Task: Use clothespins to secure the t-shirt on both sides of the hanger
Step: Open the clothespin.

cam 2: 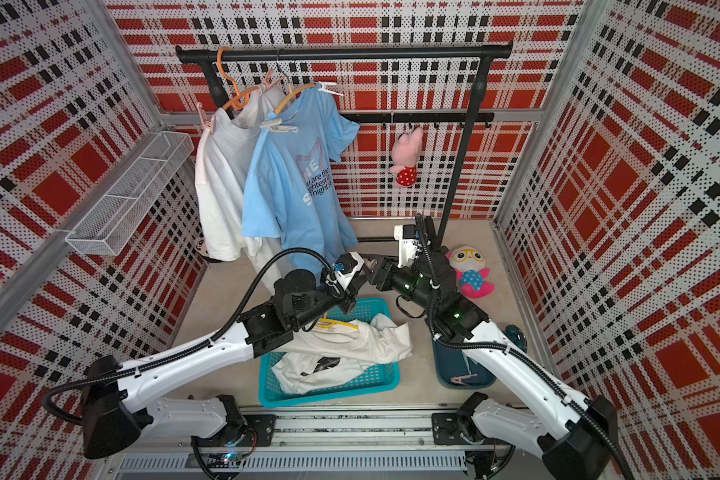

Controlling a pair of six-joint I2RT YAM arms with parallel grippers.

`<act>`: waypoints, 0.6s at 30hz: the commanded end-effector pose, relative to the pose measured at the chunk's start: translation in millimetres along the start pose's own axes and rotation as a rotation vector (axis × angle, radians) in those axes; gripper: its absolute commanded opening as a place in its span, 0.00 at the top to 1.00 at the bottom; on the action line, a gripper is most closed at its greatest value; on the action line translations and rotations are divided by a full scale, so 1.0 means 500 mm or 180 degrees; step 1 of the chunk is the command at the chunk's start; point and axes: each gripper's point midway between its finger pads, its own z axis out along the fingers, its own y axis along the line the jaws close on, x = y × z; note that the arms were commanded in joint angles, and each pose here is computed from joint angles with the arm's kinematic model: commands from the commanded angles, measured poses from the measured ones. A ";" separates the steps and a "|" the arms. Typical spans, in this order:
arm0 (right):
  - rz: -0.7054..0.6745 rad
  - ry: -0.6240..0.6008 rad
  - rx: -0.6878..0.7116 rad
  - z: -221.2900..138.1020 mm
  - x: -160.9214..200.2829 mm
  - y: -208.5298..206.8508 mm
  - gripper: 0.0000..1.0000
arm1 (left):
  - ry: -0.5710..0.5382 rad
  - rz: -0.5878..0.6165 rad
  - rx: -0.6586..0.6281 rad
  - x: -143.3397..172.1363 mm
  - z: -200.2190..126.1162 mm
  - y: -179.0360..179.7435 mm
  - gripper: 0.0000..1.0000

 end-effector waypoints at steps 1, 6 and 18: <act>-0.0025 -0.0097 -0.0106 -0.004 -0.016 0.018 0.66 | -0.0085 -0.0003 -0.0014 -0.012 -0.006 -0.001 0.99; -0.0048 -0.0117 -0.0015 -0.008 -0.016 0.007 0.72 | -0.0089 -0.0035 -0.0027 -0.015 -0.007 0.000 0.81; -0.0140 -0.0261 0.0714 -0.009 -0.014 -0.090 0.83 | -0.0028 -0.0148 -0.0054 -0.003 -0.035 0.008 0.31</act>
